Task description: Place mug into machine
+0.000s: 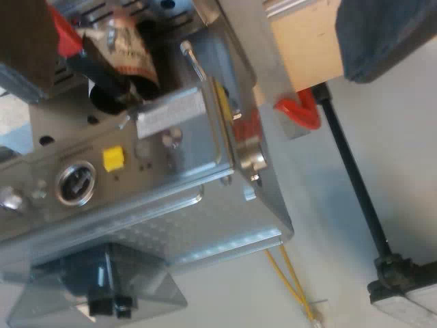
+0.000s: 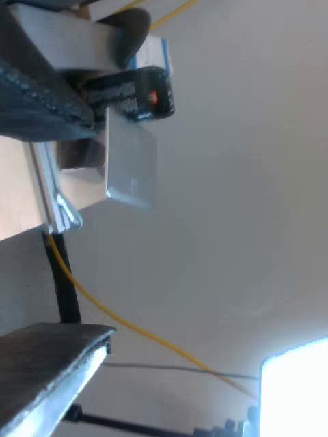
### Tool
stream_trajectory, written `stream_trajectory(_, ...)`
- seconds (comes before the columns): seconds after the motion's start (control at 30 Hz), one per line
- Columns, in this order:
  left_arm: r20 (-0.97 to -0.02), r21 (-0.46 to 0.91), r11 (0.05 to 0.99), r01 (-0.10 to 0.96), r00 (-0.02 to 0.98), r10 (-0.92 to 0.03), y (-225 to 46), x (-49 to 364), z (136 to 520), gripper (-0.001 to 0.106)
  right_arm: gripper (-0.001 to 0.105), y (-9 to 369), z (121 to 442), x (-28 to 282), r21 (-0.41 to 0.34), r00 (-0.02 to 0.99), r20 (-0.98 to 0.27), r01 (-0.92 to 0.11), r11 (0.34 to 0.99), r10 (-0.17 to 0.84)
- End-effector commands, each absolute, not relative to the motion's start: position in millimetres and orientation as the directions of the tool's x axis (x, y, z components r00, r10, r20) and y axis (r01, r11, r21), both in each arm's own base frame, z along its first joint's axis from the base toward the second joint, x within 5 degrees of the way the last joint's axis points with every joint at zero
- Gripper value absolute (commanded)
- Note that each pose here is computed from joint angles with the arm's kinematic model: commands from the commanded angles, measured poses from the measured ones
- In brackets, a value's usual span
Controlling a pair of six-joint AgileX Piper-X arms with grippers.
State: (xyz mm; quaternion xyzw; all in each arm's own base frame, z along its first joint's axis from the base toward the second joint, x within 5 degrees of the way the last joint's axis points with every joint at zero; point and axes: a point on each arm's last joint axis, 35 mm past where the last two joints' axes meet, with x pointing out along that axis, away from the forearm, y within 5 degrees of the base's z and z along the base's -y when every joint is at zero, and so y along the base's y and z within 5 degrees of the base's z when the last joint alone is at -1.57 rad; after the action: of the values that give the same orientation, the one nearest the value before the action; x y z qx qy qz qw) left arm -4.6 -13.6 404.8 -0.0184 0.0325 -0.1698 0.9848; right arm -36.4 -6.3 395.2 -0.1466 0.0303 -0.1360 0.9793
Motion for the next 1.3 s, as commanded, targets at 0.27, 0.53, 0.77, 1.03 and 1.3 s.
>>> stream_trajectory(0.27,-0.218,-0.001,0.948,0.318,0.925,-0.311,-14.2,-37.4,371.8,0.083,0.06,-4.6,379.7,-37.8,-0.321,0.957,-0.168,0.174,0.931,-0.237)
stream_trajectory(0.53,-0.307,-0.041,0.963,0.268,0.914,-0.267,-13.1,-32.9,357.7,0.083,0.06,-1.7,381.2,-32.0,-0.249,0.981,-0.131,0.11,0.962,-0.146)
stream_trajectory(0.77,-0.148,-0.175,0.976,0.13,0.977,-0.157,-7.1,6.7,350.5,0.083,0.06,-0.1,374.9,-9.7,-0.233,0.996,-0.059,0.055,0.971,-0.07)
stream_trajectory(1.03,-0.253,-0.194,0.964,0.181,0.94,-0.227,-7.9,30.1,312.0,0.083,0.06,-1.5,336.5,17.0,-0.232,0.98,-0.188,0.024,0.972,-0.069)
stream_trajectory(1.3,-0.361,-0.181,0.969,0.17,0.905,-0.226,-8.1,38.7,284.3,0.083,0.06,-2.1,298.3,27.4,-0.222,0.925,-0.374,-0.02,0.975,-0.067)
